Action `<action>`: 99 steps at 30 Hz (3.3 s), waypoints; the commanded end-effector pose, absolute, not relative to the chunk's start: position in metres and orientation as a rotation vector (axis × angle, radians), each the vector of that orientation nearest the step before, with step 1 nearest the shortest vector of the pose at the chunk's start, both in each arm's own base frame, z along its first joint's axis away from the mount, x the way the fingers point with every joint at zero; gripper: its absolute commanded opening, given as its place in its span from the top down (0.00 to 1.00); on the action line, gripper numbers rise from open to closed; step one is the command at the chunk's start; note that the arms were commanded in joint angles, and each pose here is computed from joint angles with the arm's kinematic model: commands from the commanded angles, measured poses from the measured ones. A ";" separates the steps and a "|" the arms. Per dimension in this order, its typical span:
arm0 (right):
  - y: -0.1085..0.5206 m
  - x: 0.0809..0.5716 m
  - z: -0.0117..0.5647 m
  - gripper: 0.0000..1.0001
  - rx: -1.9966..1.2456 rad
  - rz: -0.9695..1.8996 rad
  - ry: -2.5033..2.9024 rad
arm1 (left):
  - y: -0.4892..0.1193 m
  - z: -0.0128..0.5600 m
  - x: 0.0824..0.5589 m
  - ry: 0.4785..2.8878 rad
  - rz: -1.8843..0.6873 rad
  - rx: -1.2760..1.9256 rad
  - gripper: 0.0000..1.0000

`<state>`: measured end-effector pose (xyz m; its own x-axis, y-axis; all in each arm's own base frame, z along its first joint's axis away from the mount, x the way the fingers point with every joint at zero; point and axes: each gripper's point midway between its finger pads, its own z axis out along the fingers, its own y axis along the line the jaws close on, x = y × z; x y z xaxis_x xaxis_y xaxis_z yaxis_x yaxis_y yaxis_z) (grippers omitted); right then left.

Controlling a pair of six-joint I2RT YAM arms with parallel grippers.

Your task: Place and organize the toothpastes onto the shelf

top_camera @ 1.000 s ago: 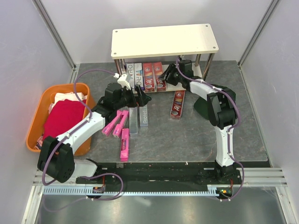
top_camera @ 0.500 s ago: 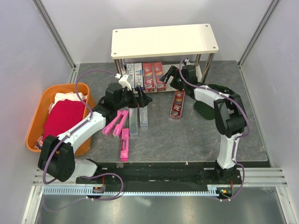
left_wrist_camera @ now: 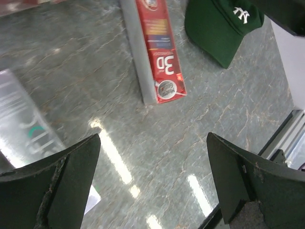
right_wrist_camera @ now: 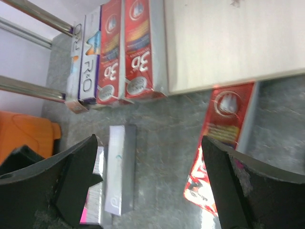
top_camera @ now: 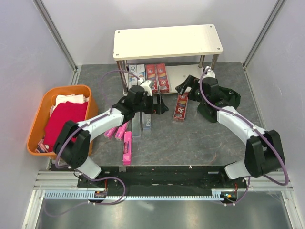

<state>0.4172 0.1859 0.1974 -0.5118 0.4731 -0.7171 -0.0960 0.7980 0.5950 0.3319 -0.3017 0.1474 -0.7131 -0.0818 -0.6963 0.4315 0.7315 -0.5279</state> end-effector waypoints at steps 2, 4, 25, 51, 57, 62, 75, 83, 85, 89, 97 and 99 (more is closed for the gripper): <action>0.155 0.386 0.177 0.02 0.288 0.572 2.037 | -0.324 0.149 0.345 2.174 -0.815 0.340 0.00; 0.149 0.379 0.169 0.02 0.290 0.539 2.058 | -0.332 0.150 0.346 2.169 -0.810 0.354 0.00; 0.089 0.364 0.141 0.02 0.426 0.400 2.120 | -0.414 0.080 0.365 2.309 -0.628 0.507 0.00; 0.090 0.352 0.120 0.02 0.465 0.508 2.167 | -0.400 0.036 0.337 2.397 -0.386 0.544 0.51; 0.106 0.347 0.114 0.02 0.452 0.624 2.181 | -0.391 0.067 0.326 2.351 -0.458 0.498 0.52; 0.120 0.344 0.117 0.02 0.427 0.736 2.163 | -0.386 0.089 0.322 2.315 -0.496 0.479 0.52; 0.144 0.332 0.131 0.02 0.384 0.933 2.131 | -0.366 0.133 0.315 2.226 -0.565 0.422 0.53; 0.167 0.322 0.138 0.02 0.371 1.114 2.106 | -0.357 0.161 0.317 2.156 -0.616 0.378 0.54; 0.175 0.321 0.142 0.02 0.400 1.201 2.083 | -0.359 0.167 0.316 2.135 -0.646 0.377 0.54; 0.191 0.325 0.157 0.02 0.384 1.340 1.997 | -0.363 0.174 0.312 2.125 -0.691 0.389 0.54; 0.222 0.335 0.165 0.03 0.356 1.453 1.961 | -0.364 0.187 0.307 2.096 -0.730 0.399 0.54; 0.227 0.338 0.168 0.05 0.352 1.472 1.947 | -0.365 0.188 0.306 2.095 -0.736 0.405 0.54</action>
<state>0.3237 0.2113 0.1297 -0.7677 0.5648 -0.3029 -0.0564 0.4113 0.9098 0.3012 -0.3551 0.1403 -0.6445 0.1219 -0.7548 0.4977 0.8164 -0.2930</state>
